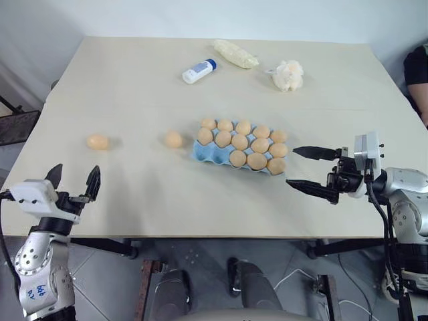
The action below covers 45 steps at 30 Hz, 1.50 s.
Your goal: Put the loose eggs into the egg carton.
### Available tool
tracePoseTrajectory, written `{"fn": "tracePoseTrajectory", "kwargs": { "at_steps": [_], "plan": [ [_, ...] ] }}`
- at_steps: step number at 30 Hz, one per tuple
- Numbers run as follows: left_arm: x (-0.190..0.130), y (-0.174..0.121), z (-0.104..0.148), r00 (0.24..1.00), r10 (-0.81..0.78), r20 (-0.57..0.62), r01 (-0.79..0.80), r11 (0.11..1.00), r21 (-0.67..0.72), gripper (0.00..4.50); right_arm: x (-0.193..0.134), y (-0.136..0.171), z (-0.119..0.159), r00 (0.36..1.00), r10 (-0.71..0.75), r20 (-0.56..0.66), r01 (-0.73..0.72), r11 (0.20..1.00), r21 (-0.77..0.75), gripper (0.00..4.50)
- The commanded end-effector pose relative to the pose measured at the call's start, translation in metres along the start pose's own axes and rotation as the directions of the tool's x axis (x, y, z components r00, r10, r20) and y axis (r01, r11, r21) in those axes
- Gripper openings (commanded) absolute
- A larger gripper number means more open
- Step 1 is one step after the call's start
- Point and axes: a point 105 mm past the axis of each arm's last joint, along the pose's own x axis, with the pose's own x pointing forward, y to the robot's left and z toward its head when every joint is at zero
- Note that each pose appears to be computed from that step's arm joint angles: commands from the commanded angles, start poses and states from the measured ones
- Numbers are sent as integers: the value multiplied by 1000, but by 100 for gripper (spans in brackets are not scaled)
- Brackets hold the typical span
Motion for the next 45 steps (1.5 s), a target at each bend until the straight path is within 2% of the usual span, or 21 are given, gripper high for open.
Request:
{"fn": "tracePoseTrajectory", "kwargs": {
  "at_steps": [1, 10, 13, 17, 20, 24, 33, 36, 40, 41, 45],
  "plan": [
    [5, -4, 20, 997, -10, 71, 9, 1000, 20, 448, -1, -1, 7, 1000, 11, 7, -11, 999, -30, 450],
    [46, -17, 37, 996, -24, 84, 24, 1000, 5, 448, -2, 2, 6, 1000, 3, 4, -3, 1000, -31, 450],
    [63, -11, 42, 998, 9, 69, -10, 1000, 6, 448, -2, 3, 6, 1000, -3, 6, 3, 999, -32, 450],
    [88, 10, 29, 990, 128, -66, -128, 992, -6, 448, -2, 5, 5, 1000, -10, 8, 10, 1000, -28, 450],
    [104, 19, 19, 976, 154, -152, -156, 988, 1, 448, -1, 5, 4, 1000, -14, 9, 14, 1000, -26, 450],
    [124, 21, 1, 955, 130, -265, -131, 991, 14, 448, -1, 5, 4, 1000, -18, 8, 19, 1000, -25, 450],
    [143, 13, -22, 919, 75, -387, -86, 996, -11, 448, -5, 6, 4, 999, -47, -8, 46, 999, -20, 450],
    [143, 12, -25, 913, 77, -401, -91, 996, -17, 389, -6, 7, 4, 998, -56, -10, 56, 998, -19, 450],
    [142, 12, -27, 910, 78, -408, -95, 995, -22, 265, -7, 7, 4, 998, -67, -12, 66, 998, -19, 450],
    [141, 12, -27, 909, 79, -408, -95, 995, -20, 247, -8, 7, 4, 998, -68, -12, 68, 998, -19, 450],
    [147, 4, -15, 934, 55, -352, -65, 998, -17, 236, -8, 6, 4, 997, -75, -12, 75, 997, -22, 450]
  ]
}}
